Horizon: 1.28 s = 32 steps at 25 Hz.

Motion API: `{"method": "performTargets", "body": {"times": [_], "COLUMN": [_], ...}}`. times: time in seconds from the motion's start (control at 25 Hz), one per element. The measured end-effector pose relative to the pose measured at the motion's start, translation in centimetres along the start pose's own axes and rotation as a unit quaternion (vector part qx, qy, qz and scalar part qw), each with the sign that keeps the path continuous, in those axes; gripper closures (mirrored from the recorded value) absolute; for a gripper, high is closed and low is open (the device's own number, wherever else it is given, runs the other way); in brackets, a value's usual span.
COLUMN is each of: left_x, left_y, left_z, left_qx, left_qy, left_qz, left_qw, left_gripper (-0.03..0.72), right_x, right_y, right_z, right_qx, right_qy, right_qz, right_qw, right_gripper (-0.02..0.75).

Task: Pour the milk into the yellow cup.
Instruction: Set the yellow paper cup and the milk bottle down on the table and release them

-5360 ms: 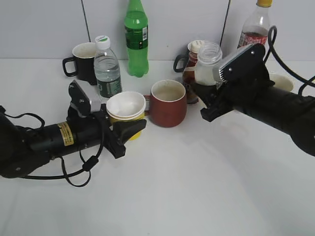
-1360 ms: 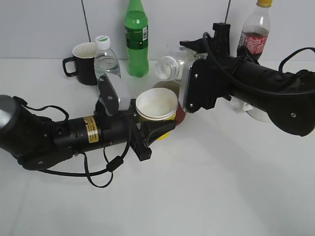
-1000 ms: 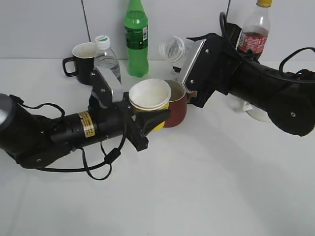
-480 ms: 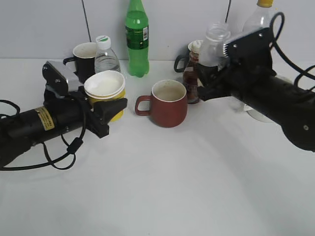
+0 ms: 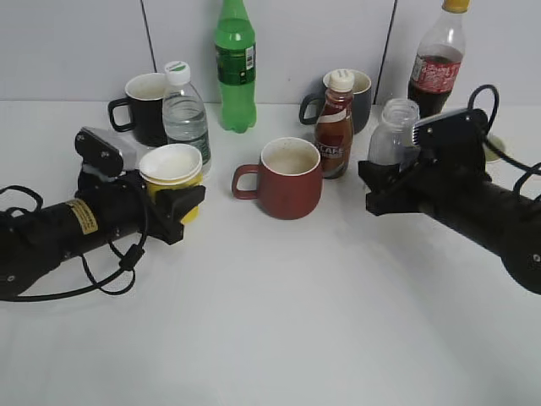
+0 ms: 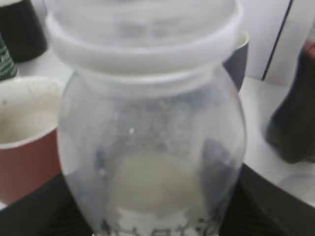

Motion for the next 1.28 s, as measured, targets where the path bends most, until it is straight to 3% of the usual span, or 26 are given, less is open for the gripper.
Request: {"method": "performTargets", "body": {"times": [0.28, 0.52, 0.8, 1.0, 1.28], "left_x": [0.7, 0.9, 0.8, 0.5, -0.1], "left_y": [2.3, 2.4, 3.1, 3.7, 2.2], "left_z": [-1.5, -2.0, -2.0, -1.3, 0.4], "left_qx": [0.016, 0.005, 0.021, 0.034, 0.039], "left_qy": [-0.001, 0.001, 0.004, 0.002, -0.005], "left_qz": [0.011, 0.011, 0.013, 0.019, 0.015], "left_qw": [1.000, 1.000, 1.000, 0.999, 0.999], "left_gripper": [0.330, 0.330, 0.147, 0.115, 0.111], "right_x": [0.3, 0.4, 0.4, 0.8, 0.8], "right_y": [3.7, 4.1, 4.2, 4.2, 4.8], "right_z": [-0.9, -1.4, -1.5, -1.5, -1.4], "right_qx": [0.024, 0.004, -0.004, -0.005, 0.021], "right_qy": [-0.007, -0.009, -0.010, -0.024, -0.026], "right_qz": [-0.008, -0.011, -0.011, -0.005, -0.004], "right_qw": [1.000, 1.000, 1.000, 1.000, 0.999], "right_gripper": [0.289, 0.289, 0.288, 0.282, 0.191]}}
Point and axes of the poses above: a point on each arm's last joint axis where the gripper is mounted, z pointing back along that axis away from the gripper, x along the wrist's bending axis when the last joint is at zero, y = z × x, the point moved 4 cm from there along -z, pointing out along that axis toward the gripper
